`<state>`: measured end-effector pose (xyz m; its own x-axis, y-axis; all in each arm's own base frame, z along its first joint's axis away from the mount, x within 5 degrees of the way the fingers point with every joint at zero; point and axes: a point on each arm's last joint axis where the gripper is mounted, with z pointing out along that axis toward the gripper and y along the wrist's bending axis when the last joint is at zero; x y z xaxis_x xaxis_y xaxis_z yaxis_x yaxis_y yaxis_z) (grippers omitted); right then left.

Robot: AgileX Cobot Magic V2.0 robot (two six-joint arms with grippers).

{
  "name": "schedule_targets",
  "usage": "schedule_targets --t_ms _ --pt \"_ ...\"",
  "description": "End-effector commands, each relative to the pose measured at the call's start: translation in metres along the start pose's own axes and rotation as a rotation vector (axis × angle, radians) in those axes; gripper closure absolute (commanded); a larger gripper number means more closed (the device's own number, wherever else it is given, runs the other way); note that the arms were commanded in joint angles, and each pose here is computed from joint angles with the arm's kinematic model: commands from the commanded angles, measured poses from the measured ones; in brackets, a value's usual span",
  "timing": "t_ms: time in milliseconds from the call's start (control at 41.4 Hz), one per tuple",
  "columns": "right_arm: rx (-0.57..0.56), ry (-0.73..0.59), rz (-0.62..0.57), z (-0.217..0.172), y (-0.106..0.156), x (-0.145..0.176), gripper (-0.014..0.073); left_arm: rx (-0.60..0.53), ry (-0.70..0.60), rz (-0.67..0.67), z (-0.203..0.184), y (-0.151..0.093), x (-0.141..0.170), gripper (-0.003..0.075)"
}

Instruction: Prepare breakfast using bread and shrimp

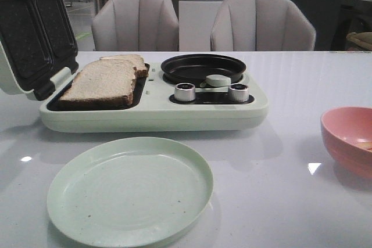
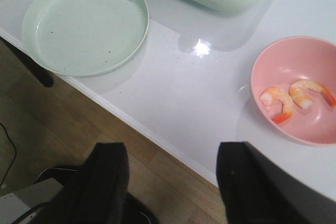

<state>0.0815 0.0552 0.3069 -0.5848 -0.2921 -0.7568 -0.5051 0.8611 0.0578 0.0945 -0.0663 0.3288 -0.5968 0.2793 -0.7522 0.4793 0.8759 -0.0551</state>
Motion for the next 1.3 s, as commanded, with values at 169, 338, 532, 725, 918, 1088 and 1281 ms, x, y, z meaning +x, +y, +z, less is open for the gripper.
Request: schedule_targets --t_ms 169,338,532,725,918,1088,1281 --pt "0.005 -0.081 -0.012 -0.005 0.0 -0.011 0.0107 -0.064 0.076 -0.002 0.028 -0.003 -0.049 0.0348" --pt "0.005 -0.081 -0.012 -0.005 0.0 -0.011 0.0107 -0.159 0.079 -0.101 0.039 0.02 -0.064 0.0535" --pt "0.005 -0.081 -0.012 -0.005 0.0 -0.011 0.0107 -0.222 0.052 -0.194 0.035 0.051 -0.065 0.0623" --pt "0.005 -0.081 -0.012 -0.005 0.0 -0.011 0.0107 -0.304 0.004 -0.338 0.025 0.088 -0.062 0.0622" --pt "0.005 -0.081 -0.012 -0.005 0.0 -0.011 0.0107 -0.41 -0.152 -0.504 0.016 0.126 -0.064 0.0622" --pt "0.005 -0.081 -0.012 -0.005 0.0 -0.011 0.0107 -0.456 -0.17 -0.593 0.029 0.158 -0.069 0.0622" --pt "0.005 -0.081 -0.012 -0.005 0.0 -0.011 0.0107 -0.462 -0.163 -0.609 0.056 0.19 -0.089 0.0622"
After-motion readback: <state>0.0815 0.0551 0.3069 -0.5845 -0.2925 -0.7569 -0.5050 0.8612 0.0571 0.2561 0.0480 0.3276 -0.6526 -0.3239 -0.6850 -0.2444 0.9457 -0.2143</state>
